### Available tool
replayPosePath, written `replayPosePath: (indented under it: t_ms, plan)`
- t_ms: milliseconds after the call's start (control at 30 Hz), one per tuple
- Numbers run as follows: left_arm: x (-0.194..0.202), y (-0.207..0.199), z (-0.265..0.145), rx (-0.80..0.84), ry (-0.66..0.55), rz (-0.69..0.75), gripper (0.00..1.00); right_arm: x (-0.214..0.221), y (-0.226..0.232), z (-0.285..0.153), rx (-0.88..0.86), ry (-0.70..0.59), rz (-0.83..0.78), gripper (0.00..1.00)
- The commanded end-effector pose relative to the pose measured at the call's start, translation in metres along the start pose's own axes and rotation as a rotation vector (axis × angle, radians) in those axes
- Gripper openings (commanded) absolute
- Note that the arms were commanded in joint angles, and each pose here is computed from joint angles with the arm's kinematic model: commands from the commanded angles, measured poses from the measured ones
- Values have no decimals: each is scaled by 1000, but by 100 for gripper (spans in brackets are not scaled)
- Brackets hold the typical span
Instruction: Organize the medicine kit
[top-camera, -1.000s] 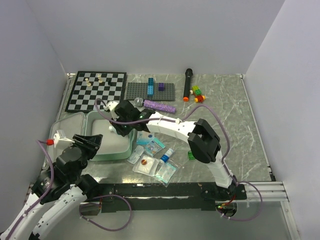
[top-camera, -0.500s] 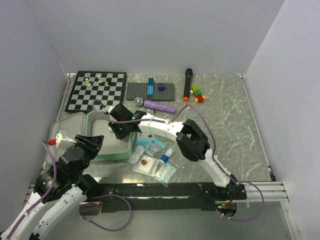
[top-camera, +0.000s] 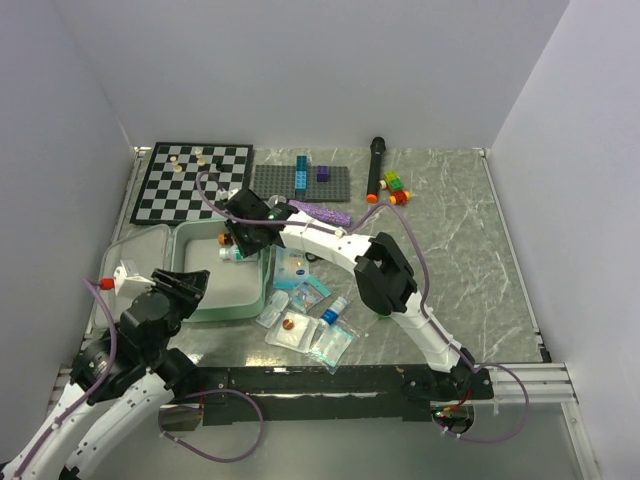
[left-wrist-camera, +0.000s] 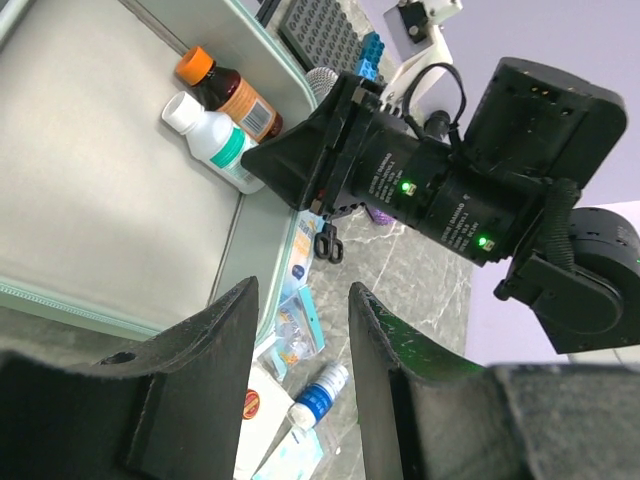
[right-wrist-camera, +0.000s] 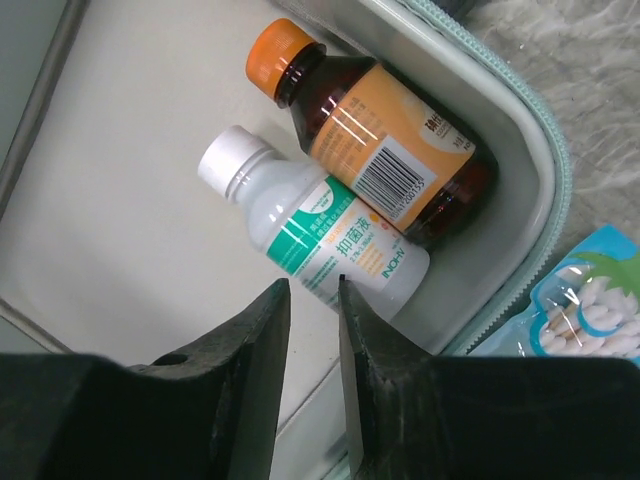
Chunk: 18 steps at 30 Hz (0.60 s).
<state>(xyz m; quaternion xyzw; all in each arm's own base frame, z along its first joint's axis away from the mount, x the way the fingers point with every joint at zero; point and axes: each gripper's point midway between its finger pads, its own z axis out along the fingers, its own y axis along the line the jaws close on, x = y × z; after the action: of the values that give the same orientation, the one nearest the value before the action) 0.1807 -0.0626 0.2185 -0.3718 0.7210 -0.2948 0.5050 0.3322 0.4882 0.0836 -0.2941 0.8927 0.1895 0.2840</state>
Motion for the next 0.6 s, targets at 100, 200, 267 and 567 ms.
replayPosePath:
  t_ms: [100,200,267,567]
  plan:
    - [-1,-9,4,20,-11,5,47,-25,-13,-46,6,-116,20,48]
    - [0,-12,6,25,-8,9,47,-51,-8,-90,-15,-216,31,61]
    - [1,-15,7,29,-5,14,47,-63,-12,-122,-2,-271,42,68]
    - [16,-17,16,48,33,21,47,62,-62,-175,107,-136,135,86]
